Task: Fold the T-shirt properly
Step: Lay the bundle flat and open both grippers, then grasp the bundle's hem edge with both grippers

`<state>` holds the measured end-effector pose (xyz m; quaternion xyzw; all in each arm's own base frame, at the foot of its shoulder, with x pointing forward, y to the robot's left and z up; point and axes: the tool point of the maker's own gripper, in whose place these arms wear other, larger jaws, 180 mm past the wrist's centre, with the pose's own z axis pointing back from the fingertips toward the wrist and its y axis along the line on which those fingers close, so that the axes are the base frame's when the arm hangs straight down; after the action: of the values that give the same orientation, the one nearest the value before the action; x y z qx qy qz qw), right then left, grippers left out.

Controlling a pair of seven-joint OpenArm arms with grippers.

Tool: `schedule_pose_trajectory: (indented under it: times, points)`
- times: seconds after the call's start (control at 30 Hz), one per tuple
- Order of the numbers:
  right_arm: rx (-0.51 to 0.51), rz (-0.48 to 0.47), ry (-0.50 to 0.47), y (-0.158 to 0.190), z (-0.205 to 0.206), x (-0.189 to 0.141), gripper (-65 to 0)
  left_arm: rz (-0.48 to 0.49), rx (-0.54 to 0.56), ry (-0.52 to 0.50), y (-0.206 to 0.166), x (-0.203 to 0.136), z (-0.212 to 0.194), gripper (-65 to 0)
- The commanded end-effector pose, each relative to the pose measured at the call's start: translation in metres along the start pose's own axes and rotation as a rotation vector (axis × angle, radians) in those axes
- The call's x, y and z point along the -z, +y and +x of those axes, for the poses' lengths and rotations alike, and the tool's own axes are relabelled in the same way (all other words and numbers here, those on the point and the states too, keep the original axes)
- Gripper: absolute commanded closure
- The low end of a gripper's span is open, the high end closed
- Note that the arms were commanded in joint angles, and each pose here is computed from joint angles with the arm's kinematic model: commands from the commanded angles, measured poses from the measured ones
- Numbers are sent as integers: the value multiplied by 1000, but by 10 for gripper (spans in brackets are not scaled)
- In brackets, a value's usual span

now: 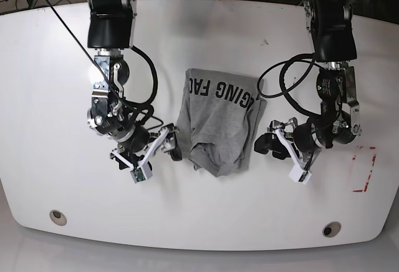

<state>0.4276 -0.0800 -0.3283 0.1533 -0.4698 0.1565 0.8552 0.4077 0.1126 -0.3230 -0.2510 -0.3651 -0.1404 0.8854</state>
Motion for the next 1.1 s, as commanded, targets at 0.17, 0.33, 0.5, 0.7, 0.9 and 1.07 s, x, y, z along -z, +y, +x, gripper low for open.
schedule_pose_trajectory:
  times: [0.17,0.33,0.5,0.7,0.9,1.07]
  points:
    - [50,80,-57,4,15,28,-415,26,5,-53,12,-12,19,-351]
    - [76,126,-28,19,1,43,-409,43,36,-41,21,-20,17,-349]
    - [37,168,-15,39,-5,50,-411,32,58,-27,21,-19,10,-347]
    - [-13,218,5,65,-8,55,-401,30,56,-17,21,-19,5,-347]
    - [-14,256,-4,88,-4,60,-401,28,47,-3,21,-17,-4,-347]
    - [-14,261,-6,90,-3,61,-379,27,39,10,21,-17,-12,-347]
